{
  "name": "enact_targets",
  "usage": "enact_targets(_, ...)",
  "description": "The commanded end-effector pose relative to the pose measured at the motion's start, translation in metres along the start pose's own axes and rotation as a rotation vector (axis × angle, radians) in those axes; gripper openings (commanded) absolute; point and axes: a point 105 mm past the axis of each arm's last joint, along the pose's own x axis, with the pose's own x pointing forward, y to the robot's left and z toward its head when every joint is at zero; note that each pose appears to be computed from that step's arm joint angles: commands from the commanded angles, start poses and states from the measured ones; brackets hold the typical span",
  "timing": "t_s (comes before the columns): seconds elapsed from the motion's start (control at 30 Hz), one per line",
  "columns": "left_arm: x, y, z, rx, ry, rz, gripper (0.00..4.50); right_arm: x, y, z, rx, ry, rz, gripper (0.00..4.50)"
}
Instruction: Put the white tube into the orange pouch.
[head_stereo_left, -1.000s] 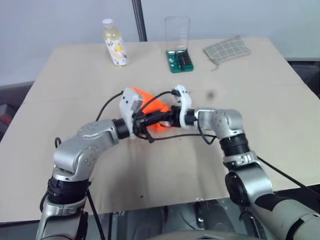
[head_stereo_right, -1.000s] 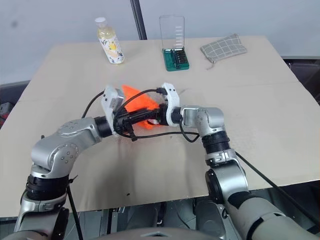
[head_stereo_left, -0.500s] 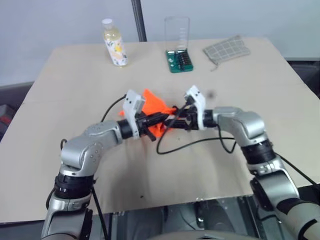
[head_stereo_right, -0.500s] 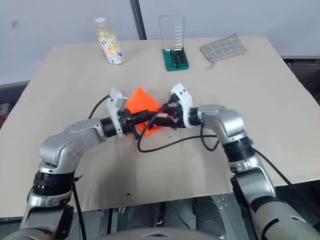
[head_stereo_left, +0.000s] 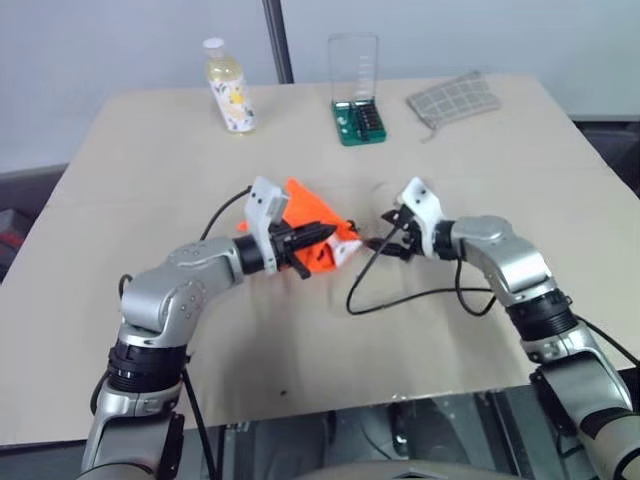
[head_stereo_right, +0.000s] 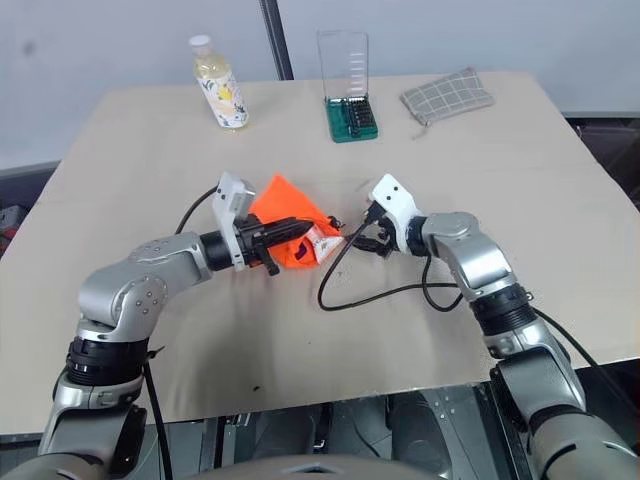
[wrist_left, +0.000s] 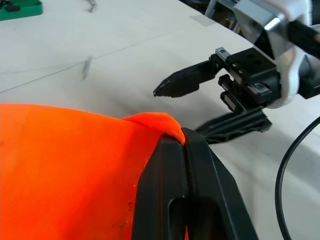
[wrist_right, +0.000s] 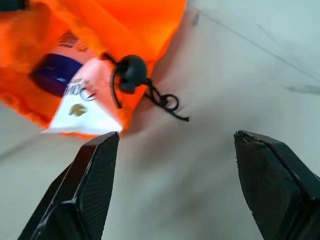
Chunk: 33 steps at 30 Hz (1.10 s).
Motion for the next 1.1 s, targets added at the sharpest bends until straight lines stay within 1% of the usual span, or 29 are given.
enact_targets(0.03,-0.002,-0.001,0.007,0.020,-0.025,-0.003,0.00,0.000,0.013,0.003,-0.129,0.013,0.059,3.71)
enact_targets(0.23,-0.002,-0.001,0.006,0.018,-0.023,-0.002,0.00,0.008,0.028,0.004,-0.145,0.025,0.106,3.71)
enact_targets(0.33,-0.002,-0.002,0.004,0.017,-0.022,-0.004,0.00,0.016,0.020,0.010,-0.131,0.022,0.047,3.71)
enact_targets(0.4,-0.002,-0.004,0.003,0.020,-0.018,-0.010,0.00,0.021,0.010,0.023,-0.095,-0.012,-0.017,3.71)
enact_targets(0.47,0.000,-0.007,0.001,0.022,-0.014,-0.019,0.00,0.023,0.007,0.034,-0.065,-0.045,-0.037,3.71)
enact_targets(0.53,0.000,-0.009,-0.001,0.025,-0.009,-0.025,0.00,0.023,0.008,0.036,-0.052,-0.052,-0.031,3.71)
enact_targets(0.6,0.000,-0.009,-0.007,0.030,0.006,-0.025,0.00,0.020,0.009,0.027,-0.067,-0.017,-0.015,3.71)
enact_targets(0.67,-0.001,-0.008,-0.017,0.058,0.041,-0.016,0.00,0.009,0.009,0.017,-0.064,0.019,0.027,3.71)
enact_targets(0.77,-0.001,-0.009,-0.022,0.069,0.045,-0.012,0.00,-0.005,0.004,0.011,-0.032,0.034,0.049,3.71)
enact_targets(0.87,0.001,-0.011,-0.030,0.074,0.050,-0.007,0.00,-0.015,-0.011,0.008,0.109,0.006,0.009,3.71)
enact_targets(0.93,0.003,-0.013,-0.036,0.087,0.064,-0.003,0.00,-0.016,-0.014,0.009,0.207,-0.036,-0.003,3.71)
enact_targets(1.0,0.005,-0.014,-0.040,0.086,0.067,-0.004,0.00,-0.015,-0.016,0.011,0.266,-0.072,-0.015,3.71)
enact_targets(1.03,0.005,-0.016,-0.042,0.086,0.069,-0.006,0.00,-0.014,-0.015,0.011,0.267,-0.080,-0.020,3.71)
enact_targets(1.1,0.005,-0.015,-0.046,0.092,0.081,0.000,0.00,-0.009,-0.013,0.001,0.128,-0.047,-0.044,3.71)
